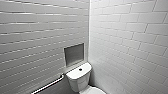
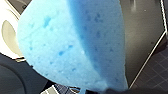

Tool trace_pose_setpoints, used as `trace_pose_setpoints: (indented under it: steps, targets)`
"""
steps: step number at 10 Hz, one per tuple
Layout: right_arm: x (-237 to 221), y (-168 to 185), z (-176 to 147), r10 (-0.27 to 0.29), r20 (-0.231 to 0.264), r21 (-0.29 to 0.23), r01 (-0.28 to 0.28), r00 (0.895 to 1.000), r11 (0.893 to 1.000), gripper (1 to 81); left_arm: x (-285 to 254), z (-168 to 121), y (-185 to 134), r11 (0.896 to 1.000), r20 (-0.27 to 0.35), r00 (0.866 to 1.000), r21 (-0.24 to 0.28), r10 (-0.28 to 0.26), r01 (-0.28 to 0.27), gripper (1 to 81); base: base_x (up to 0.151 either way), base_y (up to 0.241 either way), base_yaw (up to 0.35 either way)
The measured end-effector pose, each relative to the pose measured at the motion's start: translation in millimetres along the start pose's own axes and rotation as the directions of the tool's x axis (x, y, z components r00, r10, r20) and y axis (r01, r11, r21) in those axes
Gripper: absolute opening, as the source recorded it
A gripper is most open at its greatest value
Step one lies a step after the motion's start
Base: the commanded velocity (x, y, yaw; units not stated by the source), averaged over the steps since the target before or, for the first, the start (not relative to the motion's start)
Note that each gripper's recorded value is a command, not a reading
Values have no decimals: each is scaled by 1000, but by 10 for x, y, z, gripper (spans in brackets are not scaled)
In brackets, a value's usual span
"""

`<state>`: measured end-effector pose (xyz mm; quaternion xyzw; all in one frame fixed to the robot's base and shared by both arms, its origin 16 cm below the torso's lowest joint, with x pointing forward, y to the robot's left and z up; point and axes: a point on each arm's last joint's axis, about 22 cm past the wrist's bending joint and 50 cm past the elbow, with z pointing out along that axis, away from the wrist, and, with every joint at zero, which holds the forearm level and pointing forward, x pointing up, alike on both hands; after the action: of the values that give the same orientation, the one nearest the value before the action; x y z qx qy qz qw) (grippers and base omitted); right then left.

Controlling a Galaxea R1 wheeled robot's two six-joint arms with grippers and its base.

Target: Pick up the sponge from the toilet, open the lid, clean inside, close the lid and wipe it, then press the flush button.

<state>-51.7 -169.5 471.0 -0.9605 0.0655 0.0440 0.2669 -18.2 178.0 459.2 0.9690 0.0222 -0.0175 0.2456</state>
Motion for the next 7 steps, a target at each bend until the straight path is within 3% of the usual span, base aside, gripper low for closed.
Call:
trace_pose_setpoints:
  steps: [7]
  targets:
    - [16,107,-15,0,-5,-21,0,1000,1000,10,33,0,7,1000,-16,1000,-3,0,0,811,97,0,0]
